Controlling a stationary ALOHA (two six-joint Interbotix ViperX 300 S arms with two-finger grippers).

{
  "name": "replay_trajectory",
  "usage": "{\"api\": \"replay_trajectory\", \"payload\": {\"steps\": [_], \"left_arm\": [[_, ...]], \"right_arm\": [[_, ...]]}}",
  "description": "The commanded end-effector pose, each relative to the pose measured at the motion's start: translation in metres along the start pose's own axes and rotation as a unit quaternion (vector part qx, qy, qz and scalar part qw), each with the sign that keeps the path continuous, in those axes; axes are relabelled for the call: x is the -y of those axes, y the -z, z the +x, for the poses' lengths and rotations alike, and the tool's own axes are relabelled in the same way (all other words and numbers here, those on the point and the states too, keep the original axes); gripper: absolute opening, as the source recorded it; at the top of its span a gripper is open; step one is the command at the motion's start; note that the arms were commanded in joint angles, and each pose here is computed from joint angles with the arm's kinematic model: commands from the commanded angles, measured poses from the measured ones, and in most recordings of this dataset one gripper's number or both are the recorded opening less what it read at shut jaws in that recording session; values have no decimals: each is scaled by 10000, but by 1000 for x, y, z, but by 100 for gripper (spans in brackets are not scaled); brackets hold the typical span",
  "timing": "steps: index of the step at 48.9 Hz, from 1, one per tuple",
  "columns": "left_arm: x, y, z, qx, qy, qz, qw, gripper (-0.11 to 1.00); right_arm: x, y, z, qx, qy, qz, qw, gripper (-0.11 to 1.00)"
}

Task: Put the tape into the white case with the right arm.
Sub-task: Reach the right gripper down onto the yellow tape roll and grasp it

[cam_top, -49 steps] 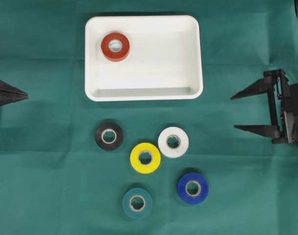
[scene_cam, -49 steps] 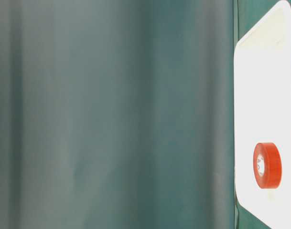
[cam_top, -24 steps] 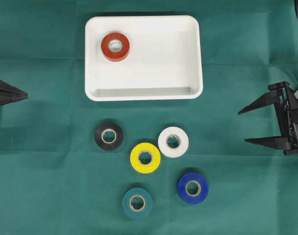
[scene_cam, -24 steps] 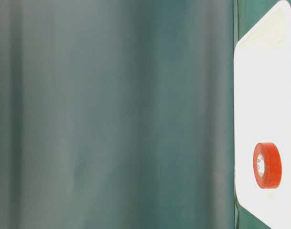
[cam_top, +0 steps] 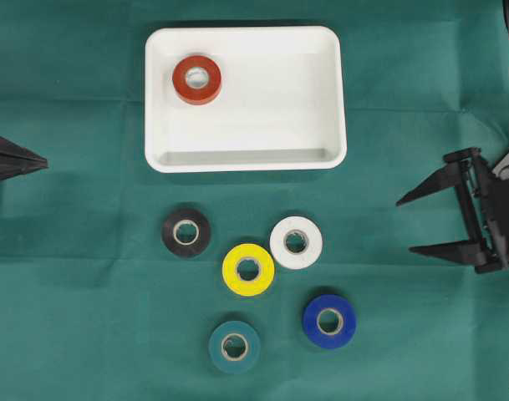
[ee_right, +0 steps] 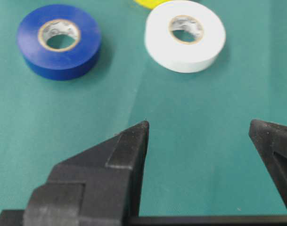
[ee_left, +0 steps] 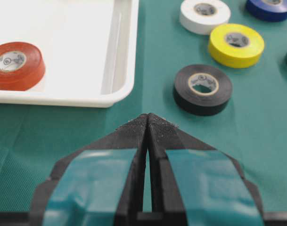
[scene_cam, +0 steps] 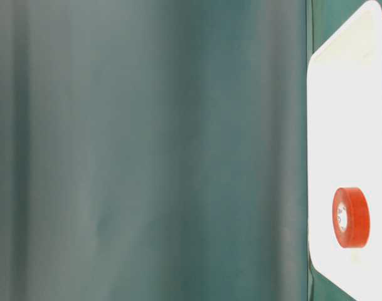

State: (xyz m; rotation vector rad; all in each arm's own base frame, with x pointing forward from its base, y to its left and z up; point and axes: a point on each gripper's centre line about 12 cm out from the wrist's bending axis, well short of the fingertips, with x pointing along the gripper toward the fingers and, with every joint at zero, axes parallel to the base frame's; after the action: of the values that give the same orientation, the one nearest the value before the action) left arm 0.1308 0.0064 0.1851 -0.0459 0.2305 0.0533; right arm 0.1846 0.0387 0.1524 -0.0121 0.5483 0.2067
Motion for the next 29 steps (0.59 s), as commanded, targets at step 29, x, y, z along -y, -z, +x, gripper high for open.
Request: {"api": "replay_trajectory", "payload": {"steps": [29], "left_arm": [[0, -5, 0, 54, -14, -3, 10000, 1]], "right_arm": [[-17, -71, 114, -426, -350, -414, 9976, 56]]}}
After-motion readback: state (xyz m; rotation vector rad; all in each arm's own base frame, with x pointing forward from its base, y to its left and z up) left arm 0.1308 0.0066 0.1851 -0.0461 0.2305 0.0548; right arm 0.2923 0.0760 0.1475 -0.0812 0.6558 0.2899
